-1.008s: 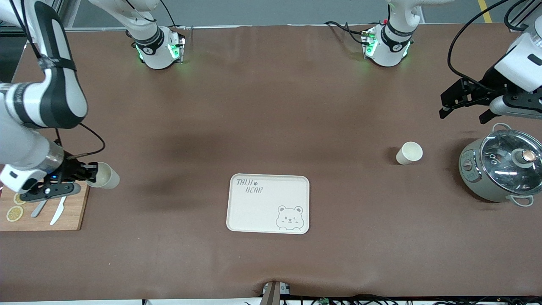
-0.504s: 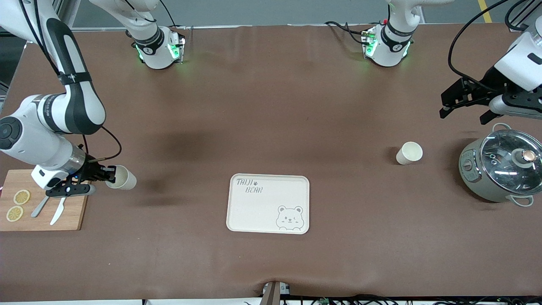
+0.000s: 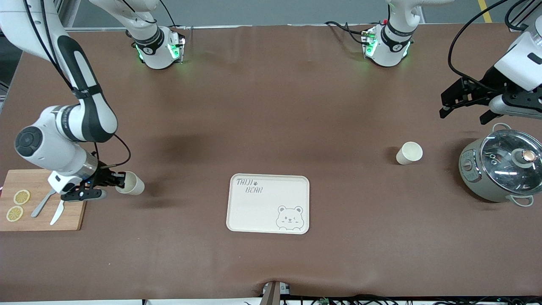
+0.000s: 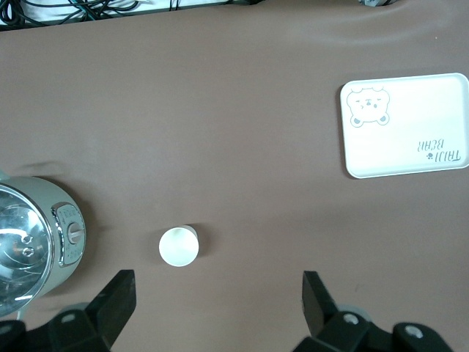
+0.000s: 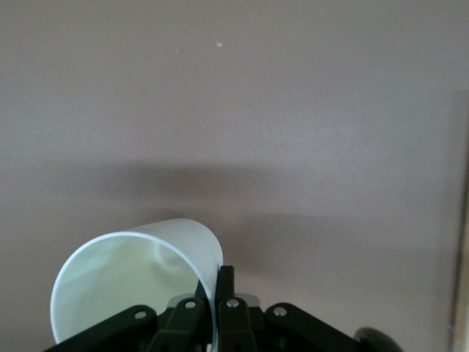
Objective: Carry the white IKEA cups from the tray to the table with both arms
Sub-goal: 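Lower the cup onto the table beside the cutting board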
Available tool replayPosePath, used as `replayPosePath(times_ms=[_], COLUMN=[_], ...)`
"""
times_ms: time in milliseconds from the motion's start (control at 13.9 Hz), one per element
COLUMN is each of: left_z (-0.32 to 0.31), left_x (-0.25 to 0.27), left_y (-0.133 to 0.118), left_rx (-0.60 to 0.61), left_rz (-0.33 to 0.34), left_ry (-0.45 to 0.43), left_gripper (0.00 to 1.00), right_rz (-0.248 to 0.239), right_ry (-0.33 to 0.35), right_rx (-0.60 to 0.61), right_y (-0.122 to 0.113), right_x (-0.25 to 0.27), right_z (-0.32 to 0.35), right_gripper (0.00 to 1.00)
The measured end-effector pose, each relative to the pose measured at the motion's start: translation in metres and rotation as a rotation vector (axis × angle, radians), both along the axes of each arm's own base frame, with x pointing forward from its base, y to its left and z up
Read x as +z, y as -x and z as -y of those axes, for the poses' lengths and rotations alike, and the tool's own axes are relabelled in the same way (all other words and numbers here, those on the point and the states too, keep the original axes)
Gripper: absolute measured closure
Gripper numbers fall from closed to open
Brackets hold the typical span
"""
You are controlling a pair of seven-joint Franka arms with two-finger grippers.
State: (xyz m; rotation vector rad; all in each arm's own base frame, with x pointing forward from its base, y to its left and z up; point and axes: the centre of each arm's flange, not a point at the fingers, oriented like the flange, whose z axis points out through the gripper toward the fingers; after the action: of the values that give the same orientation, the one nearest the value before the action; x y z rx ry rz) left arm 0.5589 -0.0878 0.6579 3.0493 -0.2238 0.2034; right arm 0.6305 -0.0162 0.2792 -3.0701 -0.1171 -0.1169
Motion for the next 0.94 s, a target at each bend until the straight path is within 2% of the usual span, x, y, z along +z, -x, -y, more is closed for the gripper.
replayPosePath(times_ms=[432,936], left_z=[0.0,0.0], left_x=[0.0,0.0], left_y=[0.0,0.0], left_rx=[0.001,0.001], left_rz=[0.0,0.0], left_ry=[0.0,0.0], left_gripper=[0.0,0.0], right_rz=[0.01,0.021], right_ry=[-0.004,-0.005], right_rx=[-0.002,-0.004], right_y=[0.003,0.003], right_x=[-0.026,-0.033], right_z=[-0.002,-0.002], right_gripper=[0.96,0.96])
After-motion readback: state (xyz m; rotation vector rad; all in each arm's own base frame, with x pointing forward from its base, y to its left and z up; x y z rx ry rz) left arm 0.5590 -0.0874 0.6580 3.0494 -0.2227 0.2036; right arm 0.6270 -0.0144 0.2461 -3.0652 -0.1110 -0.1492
